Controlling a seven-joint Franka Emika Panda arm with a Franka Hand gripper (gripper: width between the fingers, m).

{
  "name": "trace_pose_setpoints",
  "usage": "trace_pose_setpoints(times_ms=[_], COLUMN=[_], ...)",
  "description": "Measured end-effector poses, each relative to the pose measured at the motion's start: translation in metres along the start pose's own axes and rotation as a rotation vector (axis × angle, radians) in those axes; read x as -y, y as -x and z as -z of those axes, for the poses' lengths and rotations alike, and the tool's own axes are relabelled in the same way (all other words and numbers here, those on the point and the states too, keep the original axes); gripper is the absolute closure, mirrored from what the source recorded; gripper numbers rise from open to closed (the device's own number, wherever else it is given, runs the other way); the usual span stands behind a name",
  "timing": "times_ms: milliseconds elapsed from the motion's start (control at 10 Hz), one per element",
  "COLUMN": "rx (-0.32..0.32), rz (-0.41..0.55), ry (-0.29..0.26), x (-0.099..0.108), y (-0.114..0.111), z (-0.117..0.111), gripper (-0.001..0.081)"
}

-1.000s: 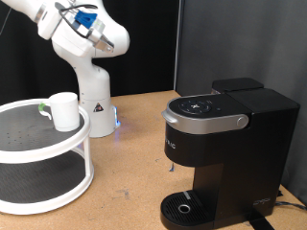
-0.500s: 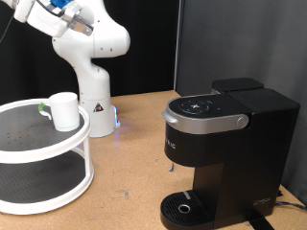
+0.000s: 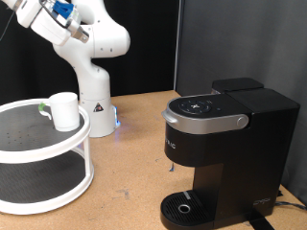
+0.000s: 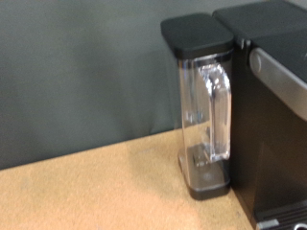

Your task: Make a cup of coffee with the keurig machine

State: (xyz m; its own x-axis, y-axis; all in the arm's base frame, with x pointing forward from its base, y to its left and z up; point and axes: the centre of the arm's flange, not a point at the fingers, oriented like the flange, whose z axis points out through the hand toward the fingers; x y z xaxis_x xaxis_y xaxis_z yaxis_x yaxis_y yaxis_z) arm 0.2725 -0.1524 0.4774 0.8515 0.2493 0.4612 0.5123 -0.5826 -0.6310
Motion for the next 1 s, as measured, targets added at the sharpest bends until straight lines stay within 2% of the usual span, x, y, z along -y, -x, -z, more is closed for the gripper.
trace_pose_setpoints(times_ms=[200, 500, 600, 800, 1000], rx=[0.015, 0.033, 0.009, -0.004, 0.035], rz=[0.05, 0.135, 0.136, 0.136, 0.145], ry=[0.022, -0.012, -0.009, -0.007, -0.009], x=[-0.002, -0.001, -0.002, -0.002, -0.004], y=[0.004, 0.024, 0.028, 0.031, 0.039], z=[0.01, 0.039, 0.05, 0.053, 0.055], gripper=[0.0805, 0.0805, 0.0805, 0.0805, 0.0805])
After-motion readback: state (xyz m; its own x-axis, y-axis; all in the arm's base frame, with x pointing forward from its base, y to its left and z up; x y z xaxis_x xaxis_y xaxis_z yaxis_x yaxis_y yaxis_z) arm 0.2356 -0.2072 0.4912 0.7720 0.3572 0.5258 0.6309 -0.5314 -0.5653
